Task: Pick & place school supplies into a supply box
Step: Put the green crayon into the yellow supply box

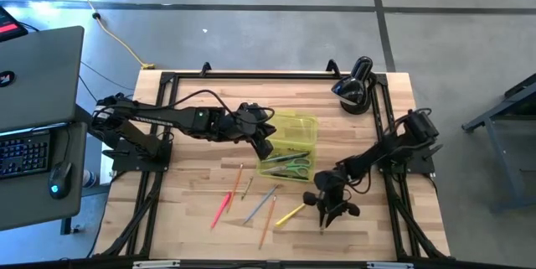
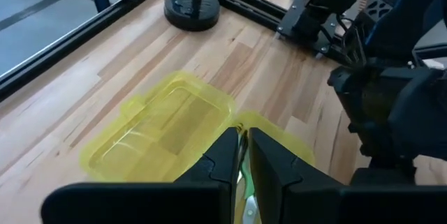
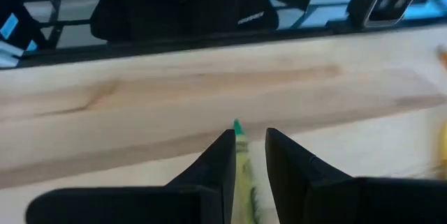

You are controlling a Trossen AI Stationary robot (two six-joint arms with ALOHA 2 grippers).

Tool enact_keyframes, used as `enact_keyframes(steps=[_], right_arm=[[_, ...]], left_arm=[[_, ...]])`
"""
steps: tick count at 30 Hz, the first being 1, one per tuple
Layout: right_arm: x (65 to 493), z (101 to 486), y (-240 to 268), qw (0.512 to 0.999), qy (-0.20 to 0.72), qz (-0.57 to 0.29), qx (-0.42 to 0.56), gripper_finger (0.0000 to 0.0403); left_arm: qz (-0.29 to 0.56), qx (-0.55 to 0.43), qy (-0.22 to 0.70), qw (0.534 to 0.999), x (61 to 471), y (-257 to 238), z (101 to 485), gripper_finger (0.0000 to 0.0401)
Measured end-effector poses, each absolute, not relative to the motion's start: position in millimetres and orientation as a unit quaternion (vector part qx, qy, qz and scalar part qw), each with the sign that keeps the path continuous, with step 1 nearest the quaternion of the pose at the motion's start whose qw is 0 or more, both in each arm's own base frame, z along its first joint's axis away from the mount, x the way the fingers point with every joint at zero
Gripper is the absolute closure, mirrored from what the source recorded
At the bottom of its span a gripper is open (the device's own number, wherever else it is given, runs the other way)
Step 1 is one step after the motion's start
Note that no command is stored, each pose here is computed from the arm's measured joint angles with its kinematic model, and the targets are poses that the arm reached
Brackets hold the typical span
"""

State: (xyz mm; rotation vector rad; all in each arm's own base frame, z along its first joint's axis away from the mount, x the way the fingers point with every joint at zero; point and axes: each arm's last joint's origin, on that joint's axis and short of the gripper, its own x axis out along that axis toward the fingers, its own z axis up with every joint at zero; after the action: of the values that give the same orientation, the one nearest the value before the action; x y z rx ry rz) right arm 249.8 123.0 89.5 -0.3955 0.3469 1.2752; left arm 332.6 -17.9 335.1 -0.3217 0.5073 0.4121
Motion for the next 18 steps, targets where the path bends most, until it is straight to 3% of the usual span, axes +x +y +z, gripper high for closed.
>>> enact_keyframes(steps=[18], right_arm=[[250.1,83.5,121.1,0.763,0.149,0.593,-0.208,0.0345]], left_arm=[[0.201,-0.154,0.248,0.935,332.7,-17.9,335.2,0.0334]])
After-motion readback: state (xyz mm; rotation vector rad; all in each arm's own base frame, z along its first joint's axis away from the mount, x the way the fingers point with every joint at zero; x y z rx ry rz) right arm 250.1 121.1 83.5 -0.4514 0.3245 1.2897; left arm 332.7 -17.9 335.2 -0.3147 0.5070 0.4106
